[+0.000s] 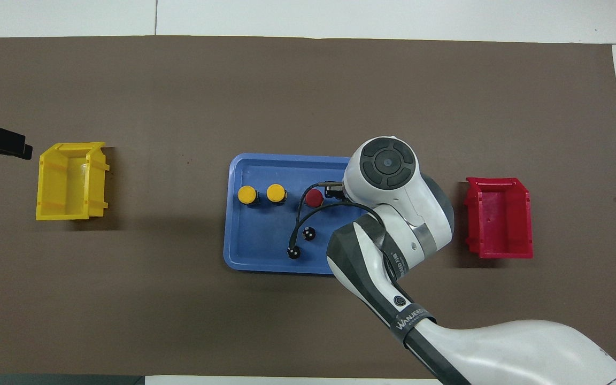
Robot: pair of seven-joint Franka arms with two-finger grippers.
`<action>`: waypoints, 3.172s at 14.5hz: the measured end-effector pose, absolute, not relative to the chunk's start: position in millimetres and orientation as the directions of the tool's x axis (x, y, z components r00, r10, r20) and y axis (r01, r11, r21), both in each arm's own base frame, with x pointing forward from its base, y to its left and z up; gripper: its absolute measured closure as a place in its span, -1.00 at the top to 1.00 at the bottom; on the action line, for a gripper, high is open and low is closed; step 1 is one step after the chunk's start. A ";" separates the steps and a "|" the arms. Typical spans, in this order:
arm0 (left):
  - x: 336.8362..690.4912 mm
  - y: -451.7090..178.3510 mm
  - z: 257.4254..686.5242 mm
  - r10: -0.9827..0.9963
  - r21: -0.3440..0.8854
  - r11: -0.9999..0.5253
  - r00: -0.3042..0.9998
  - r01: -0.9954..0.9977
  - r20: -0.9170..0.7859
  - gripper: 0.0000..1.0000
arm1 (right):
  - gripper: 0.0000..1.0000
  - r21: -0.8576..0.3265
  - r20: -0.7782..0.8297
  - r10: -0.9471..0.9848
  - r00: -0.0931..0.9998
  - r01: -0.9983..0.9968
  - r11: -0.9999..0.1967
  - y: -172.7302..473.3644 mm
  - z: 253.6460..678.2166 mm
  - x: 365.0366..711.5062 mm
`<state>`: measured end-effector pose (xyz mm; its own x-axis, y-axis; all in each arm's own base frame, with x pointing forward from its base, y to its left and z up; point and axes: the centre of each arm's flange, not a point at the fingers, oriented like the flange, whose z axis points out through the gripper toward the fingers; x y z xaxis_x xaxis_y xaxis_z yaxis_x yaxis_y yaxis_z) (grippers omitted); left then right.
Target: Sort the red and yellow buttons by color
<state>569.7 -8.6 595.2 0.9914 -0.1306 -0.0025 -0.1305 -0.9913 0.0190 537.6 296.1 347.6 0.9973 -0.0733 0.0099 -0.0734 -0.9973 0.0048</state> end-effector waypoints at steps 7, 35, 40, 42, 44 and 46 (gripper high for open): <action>581.5 -37.4 575.7 -0.058 0.020 -0.998 0.993 -0.060 0.099 0.63 | -0.18 0.002 0.019 -0.079 0.997 -0.079 -0.997 294.8 360.0 544.2; 488.7 -331.0 368.0 0.012 0.052 -0.999 0.998 0.009 0.066 0.44 | -0.18 0.055 -0.026 0.115 0.993 0.116 -0.992 -7.3 347.1 463.4; 487.9 -334.4 366.9 0.056 0.061 -0.997 0.996 0.051 0.071 -0.19 | 0.13 0.055 -0.024 0.115 0.993 0.116 -0.992 -7.3 347.5 463.5; 489.0 -333.9 367.2 0.066 0.063 -0.996 0.995 0.062 0.074 -0.19 | 0.13 0.055 -0.037 0.114 0.993 0.116 -0.992 -7.1 358.2 469.4; 492.8 -333.4 373.2 0.071 0.060 -0.996 0.995 0.067 0.071 -0.19 | 0.15 0.055 -0.059 0.114 0.992 0.117 -0.992 -5.5 381.3 481.7; 501.9 -330.9 398.2 0.081 0.035 -0.996 0.996 0.080 0.038 -0.19 | 0.20 0.056 -0.063 0.123 0.990 0.127 -0.990 1.0 410.0 496.6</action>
